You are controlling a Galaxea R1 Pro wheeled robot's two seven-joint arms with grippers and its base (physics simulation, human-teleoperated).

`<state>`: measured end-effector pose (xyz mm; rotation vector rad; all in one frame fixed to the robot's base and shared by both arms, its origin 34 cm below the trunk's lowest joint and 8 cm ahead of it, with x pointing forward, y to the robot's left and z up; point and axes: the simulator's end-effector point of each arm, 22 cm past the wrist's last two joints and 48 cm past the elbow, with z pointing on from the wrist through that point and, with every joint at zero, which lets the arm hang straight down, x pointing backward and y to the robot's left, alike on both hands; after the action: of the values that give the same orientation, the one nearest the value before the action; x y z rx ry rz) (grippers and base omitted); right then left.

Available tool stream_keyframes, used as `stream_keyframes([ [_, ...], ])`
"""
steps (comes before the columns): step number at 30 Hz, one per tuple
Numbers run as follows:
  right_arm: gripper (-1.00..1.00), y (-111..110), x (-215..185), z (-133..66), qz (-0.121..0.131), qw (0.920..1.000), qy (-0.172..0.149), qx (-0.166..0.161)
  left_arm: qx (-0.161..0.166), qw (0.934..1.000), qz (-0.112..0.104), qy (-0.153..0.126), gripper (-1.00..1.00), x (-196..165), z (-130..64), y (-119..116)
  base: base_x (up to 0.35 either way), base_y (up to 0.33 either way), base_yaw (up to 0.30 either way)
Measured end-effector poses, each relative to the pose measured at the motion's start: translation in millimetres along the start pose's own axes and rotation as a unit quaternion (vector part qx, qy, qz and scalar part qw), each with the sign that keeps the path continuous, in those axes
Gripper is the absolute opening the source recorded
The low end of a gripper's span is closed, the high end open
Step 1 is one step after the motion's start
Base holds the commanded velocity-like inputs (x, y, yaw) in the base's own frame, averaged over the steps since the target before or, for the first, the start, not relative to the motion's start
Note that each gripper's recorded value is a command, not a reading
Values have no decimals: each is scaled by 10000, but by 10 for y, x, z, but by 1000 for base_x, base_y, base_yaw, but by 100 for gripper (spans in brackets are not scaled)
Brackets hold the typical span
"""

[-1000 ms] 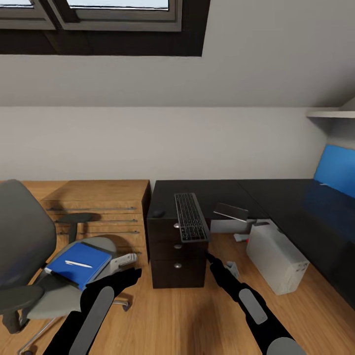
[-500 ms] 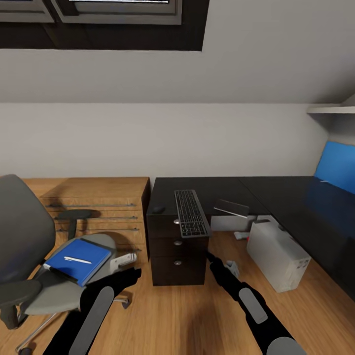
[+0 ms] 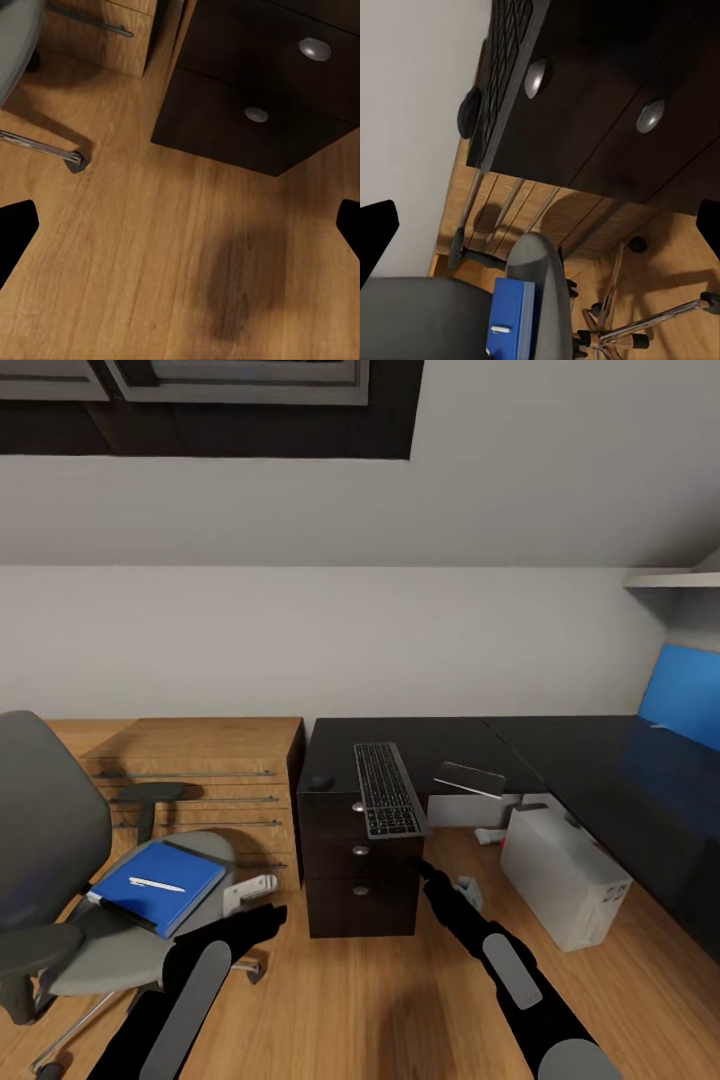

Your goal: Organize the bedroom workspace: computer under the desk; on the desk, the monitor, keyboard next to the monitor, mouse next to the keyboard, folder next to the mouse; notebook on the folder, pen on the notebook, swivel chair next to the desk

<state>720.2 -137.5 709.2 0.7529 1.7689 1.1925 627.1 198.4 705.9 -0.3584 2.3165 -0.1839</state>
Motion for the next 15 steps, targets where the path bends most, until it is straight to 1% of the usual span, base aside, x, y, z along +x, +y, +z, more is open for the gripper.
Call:
stream_keyframes([
  [2, 100, 5, -1, 1, 8, 10000, -7, -4, -15, 10000, 4, 23, 100, 19, 11, 10, 110, 0, 0],
  [6, 100, 26, -30, -1, 170, 9998, -67, -52, -31, 10000, 12, 61, 100, 50, 27, 19, 176, 0, 0],
  [10, 100, 24, -47, -2, 273, 9996, -104, -60, -45, 9999, 17, 97, 100, 76, 41, 30, 43, 0, 0],
  [15, 100, 7, -48, -4, 303, 9995, -110, -42, -51, 9999, 22, 115, 100, 91, 49, 32, 13, 0, 0],
])
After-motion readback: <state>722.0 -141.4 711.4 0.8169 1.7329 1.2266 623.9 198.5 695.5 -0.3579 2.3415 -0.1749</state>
